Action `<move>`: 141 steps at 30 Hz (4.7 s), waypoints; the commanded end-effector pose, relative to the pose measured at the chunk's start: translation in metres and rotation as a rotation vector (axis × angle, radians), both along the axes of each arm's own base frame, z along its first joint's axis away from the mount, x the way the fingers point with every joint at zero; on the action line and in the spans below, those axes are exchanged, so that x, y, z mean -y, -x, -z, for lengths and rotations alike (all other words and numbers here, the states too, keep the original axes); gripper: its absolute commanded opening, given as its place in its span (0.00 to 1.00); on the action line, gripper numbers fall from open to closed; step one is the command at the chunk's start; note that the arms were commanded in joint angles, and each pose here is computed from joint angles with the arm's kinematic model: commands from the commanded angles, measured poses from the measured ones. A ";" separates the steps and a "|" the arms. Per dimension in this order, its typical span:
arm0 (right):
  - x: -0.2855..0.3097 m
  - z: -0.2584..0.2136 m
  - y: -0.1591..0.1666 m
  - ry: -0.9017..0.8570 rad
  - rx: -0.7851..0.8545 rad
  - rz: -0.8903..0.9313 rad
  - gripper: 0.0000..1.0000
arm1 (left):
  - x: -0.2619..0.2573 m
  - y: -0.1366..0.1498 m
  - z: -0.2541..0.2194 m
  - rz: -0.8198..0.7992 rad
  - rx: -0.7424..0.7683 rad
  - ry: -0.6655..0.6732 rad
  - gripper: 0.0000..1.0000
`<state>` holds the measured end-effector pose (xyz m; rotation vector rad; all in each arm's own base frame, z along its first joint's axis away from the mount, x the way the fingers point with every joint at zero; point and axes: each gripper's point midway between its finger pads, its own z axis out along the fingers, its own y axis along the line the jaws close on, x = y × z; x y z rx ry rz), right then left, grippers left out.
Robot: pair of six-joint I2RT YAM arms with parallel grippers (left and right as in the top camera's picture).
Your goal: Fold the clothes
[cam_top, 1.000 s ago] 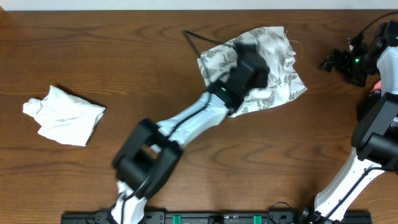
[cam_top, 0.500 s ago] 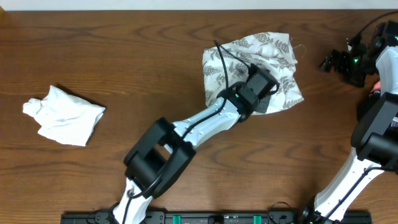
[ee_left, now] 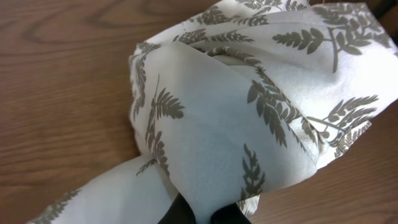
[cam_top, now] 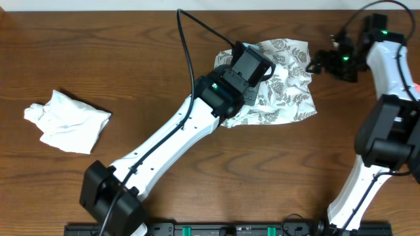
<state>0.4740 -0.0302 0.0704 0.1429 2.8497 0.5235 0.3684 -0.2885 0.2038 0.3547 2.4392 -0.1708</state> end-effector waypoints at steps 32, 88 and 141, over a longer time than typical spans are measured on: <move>-0.081 -0.005 0.012 -0.065 0.017 -0.281 0.99 | -0.325 -0.008 0.044 -0.993 -0.274 -0.179 0.61; -0.101 -0.071 -0.001 0.213 0.229 -0.386 0.88 | -0.208 -0.045 0.069 -0.753 -0.423 0.250 0.93; -0.100 -0.078 0.000 0.189 0.222 -0.319 0.88 | -0.115 -0.057 0.149 -0.092 -0.330 0.745 0.44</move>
